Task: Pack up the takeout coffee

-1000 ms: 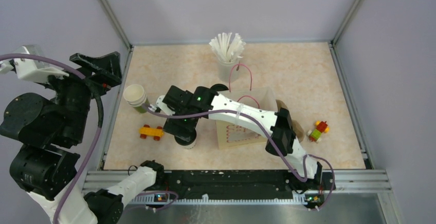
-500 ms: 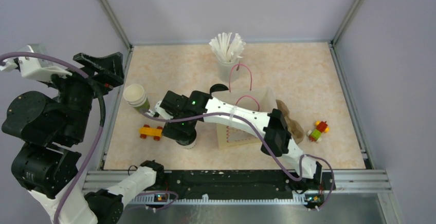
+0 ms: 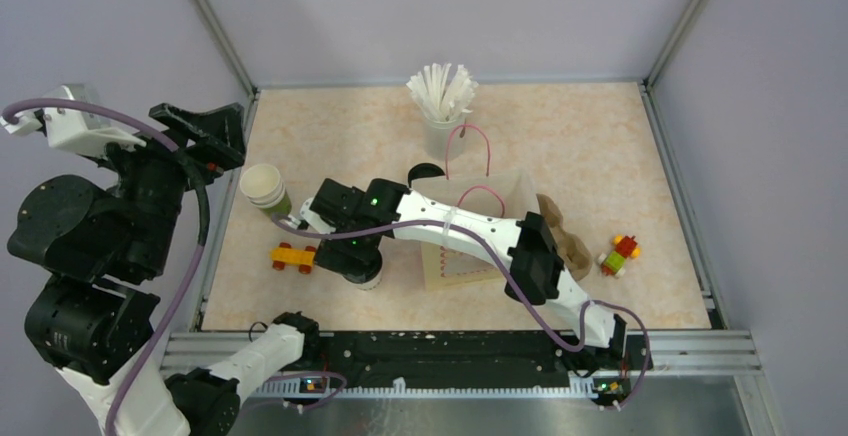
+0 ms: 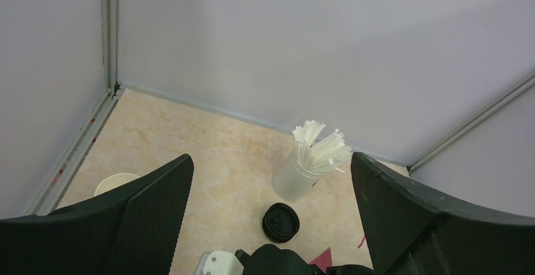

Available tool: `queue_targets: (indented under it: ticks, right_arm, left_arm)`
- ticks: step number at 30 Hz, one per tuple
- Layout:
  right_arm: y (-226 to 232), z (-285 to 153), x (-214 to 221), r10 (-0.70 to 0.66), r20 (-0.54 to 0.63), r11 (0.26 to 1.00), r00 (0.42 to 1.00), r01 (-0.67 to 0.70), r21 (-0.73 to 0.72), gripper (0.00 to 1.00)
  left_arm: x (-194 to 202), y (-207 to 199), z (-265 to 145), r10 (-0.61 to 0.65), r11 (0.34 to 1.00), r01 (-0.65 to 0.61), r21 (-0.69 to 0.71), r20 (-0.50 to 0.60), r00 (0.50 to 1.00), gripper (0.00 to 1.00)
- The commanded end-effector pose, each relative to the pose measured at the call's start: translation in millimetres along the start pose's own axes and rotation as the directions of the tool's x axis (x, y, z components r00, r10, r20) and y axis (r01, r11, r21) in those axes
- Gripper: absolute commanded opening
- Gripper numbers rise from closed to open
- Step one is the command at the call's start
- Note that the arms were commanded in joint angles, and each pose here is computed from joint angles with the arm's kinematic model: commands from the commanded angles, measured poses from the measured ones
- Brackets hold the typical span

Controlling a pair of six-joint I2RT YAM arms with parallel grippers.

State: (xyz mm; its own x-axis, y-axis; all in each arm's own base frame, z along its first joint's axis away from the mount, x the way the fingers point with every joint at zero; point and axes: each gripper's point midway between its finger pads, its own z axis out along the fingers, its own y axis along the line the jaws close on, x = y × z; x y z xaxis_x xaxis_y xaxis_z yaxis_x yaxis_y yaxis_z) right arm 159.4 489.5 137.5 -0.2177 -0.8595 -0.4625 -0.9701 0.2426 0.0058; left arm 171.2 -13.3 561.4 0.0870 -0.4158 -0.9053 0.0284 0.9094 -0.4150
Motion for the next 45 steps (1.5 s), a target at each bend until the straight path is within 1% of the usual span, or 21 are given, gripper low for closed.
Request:
queue_targets:
  ticks: [1, 15, 23, 30, 32, 35, 45]
  right_arm:
    - [7.6, -5.4, -20.2, 0.001, 0.069, 1.000, 0.998, -0.001, -0.011, 0.94]
    - [9.1, 3.8, -17.2, 0.001, 0.056, 1.000, 0.998, -0.001, -0.001, 0.90]
    - [11.8, 8.7, -12.3, 0.004, 0.040, 1.000, 0.999, -0.004, -0.005, 0.86]
    - [9.2, 10.1, -8.4, 0.003, 0.025, 1.000, 1.000, -0.004, 0.020, 0.81]
    - [10.1, 12.1, -5.9, 0.003, 0.016, 1.000, 1.000, -0.004, 0.024, 0.82]
    - [8.9, 13.3, -3.4, -0.002, 0.006, 0.999, 1.000, 0.002, 0.046, 0.87]
    - [7.3, 13.9, -1.3, -0.005, -0.003, 0.997, 1.000, 0.006, 0.078, 0.86]
  left_arm:
    - [-6.1, -3.6, 2.5, 0.006, 1.000, -0.006, 0.016, 0.028, 1.000, 0.99]
    - [-8.3, -3.4, 1.0, 0.016, 1.000, -0.017, 0.019, 0.037, 0.999, 0.99]
    - [-7.3, -2.9, 0.0, 0.021, 1.000, -0.021, 0.020, 0.033, 0.999, 0.99]
    - [-7.6, -2.4, -1.1, 0.023, 1.000, -0.024, 0.020, 0.035, 0.999, 0.99]
    - [-7.9, -2.5, -1.6, 0.023, 1.000, -0.024, 0.021, 0.036, 0.999, 0.99]
    - [-7.8, -2.6, -2.0, 0.024, 0.999, -0.025, 0.022, 0.036, 0.999, 0.99]
    - [-8.7, -0.9, -6.0, 0.022, 1.000, -0.022, 0.020, 0.040, 0.999, 0.99]
